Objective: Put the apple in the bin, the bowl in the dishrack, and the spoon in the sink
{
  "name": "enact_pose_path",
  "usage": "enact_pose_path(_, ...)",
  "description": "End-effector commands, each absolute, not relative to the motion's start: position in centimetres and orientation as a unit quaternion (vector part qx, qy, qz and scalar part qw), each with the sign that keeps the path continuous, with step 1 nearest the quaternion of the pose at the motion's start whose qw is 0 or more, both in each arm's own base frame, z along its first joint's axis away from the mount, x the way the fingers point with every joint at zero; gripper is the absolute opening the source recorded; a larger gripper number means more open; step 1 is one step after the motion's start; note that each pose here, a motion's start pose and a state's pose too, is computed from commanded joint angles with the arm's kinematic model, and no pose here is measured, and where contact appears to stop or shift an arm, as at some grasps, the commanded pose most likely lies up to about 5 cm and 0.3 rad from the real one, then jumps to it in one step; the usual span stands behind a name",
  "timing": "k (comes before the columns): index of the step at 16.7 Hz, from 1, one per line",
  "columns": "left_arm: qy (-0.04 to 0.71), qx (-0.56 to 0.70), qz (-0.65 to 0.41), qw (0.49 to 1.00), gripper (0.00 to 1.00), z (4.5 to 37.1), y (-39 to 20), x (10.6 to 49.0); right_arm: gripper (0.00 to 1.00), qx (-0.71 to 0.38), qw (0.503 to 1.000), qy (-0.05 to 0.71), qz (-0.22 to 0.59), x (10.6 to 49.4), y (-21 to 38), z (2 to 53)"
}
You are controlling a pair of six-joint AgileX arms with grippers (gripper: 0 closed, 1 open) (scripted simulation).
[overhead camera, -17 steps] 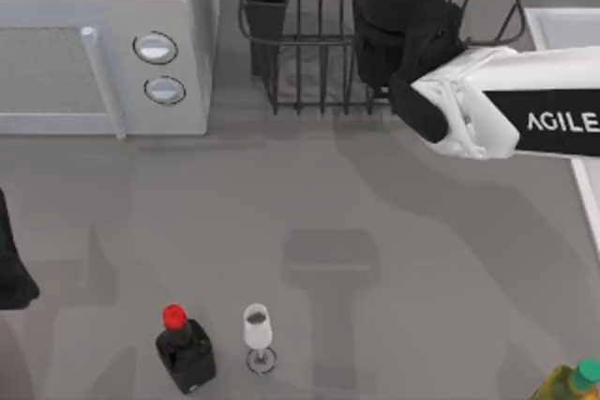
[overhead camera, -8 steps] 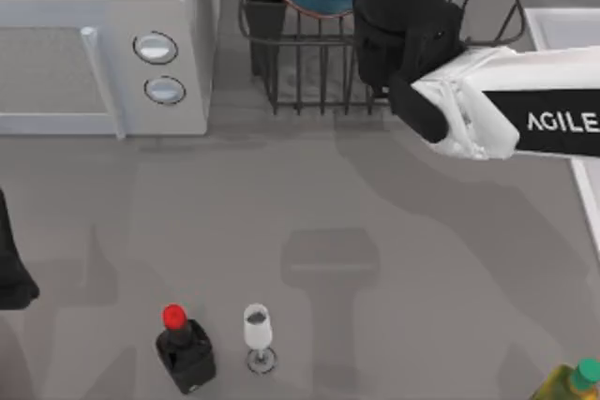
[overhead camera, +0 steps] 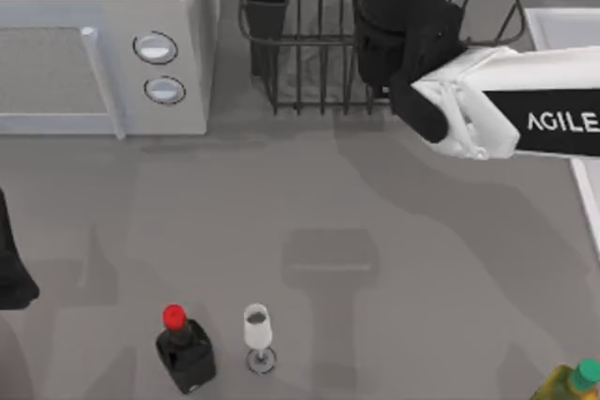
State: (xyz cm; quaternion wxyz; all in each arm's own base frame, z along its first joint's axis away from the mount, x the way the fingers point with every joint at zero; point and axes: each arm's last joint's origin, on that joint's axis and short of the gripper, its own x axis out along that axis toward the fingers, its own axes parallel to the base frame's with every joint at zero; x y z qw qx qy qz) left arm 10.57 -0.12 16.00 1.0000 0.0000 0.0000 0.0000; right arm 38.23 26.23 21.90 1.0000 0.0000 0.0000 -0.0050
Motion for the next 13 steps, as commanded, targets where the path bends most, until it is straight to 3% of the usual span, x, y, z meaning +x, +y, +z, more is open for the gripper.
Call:
enact_pose_path(8, 0.000, 0.000, 0.000, 1.000, 1.00, 16.0, -0.1, 10.6, 1.00, 0.000, 1.000, 0.001, -0.002, 38.1, 26.1, 22.0)
enact_pose_path(13, 0.000, 0.000, 0.000, 1.000, 1.00, 16.0, -0.1, 10.6, 1.00, -0.001, 1.000, 0.013, 0.028, 36.0, 21.1, 23.9)
